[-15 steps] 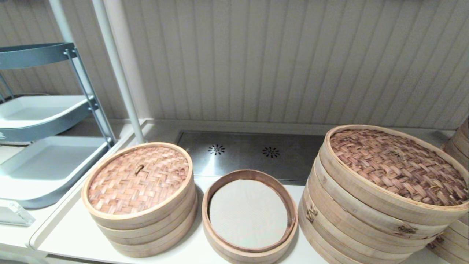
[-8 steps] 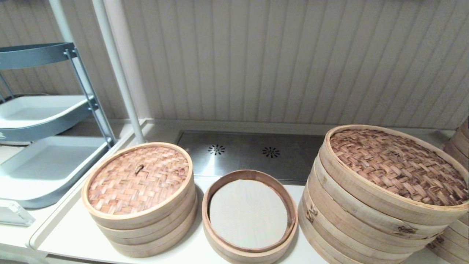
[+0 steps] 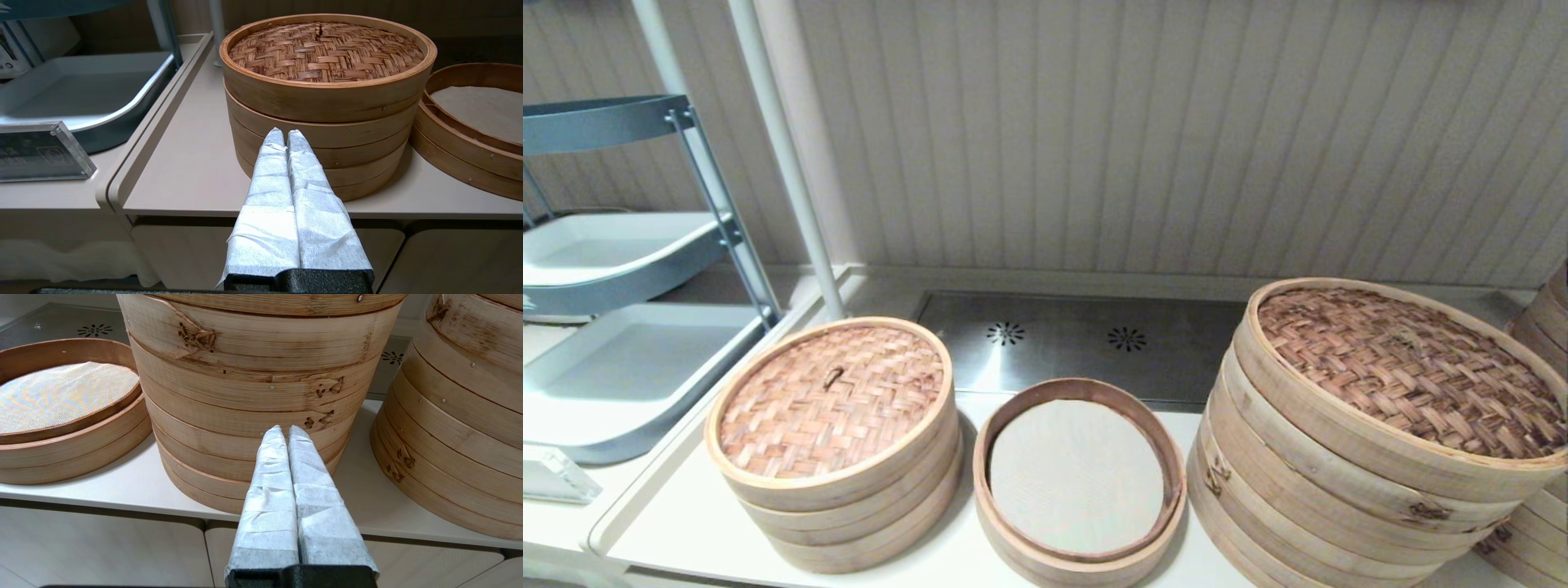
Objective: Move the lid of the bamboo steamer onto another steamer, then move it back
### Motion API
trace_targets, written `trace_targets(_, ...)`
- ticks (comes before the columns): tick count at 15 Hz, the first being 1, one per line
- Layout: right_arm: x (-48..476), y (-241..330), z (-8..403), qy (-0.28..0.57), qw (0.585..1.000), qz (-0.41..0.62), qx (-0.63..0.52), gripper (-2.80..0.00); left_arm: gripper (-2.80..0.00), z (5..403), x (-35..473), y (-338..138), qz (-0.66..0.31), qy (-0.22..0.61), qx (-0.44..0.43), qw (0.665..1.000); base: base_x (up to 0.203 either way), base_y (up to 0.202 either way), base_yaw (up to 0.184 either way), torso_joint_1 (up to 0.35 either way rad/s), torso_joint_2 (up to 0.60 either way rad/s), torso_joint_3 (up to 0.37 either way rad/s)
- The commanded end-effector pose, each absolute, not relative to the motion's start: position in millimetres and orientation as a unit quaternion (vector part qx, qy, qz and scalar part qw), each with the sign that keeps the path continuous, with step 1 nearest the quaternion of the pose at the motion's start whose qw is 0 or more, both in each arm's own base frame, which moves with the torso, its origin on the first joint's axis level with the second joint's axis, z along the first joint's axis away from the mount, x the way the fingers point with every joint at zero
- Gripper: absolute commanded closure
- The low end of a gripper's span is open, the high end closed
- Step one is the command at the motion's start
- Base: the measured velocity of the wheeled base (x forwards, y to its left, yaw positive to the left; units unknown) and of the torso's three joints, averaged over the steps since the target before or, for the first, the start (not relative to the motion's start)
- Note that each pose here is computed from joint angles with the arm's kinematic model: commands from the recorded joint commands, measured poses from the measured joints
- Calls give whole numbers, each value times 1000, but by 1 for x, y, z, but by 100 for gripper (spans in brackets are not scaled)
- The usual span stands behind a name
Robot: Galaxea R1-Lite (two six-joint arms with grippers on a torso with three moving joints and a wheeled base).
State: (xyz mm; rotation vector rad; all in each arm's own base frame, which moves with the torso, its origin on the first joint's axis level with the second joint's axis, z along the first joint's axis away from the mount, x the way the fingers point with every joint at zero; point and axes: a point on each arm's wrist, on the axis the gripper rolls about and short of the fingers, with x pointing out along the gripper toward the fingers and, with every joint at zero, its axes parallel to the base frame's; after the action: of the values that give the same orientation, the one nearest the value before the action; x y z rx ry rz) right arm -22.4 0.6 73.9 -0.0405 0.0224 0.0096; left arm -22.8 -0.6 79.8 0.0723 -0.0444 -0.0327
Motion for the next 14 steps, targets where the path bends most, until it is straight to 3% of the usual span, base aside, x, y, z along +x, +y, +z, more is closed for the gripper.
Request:
trace_targets(1, -22, 1, 73, 12, 1000, 5, -21, 0, 0, 73, -21, 0, -14, -10, 32, 999, 0, 0, 0, 0, 0, 0)
trace_targets(14, -22, 1, 73, 12, 1000, 6, -20, 0, 0, 73, -21, 0, -6, -12, 11, 1000, 0, 0, 0, 0, 0, 0)
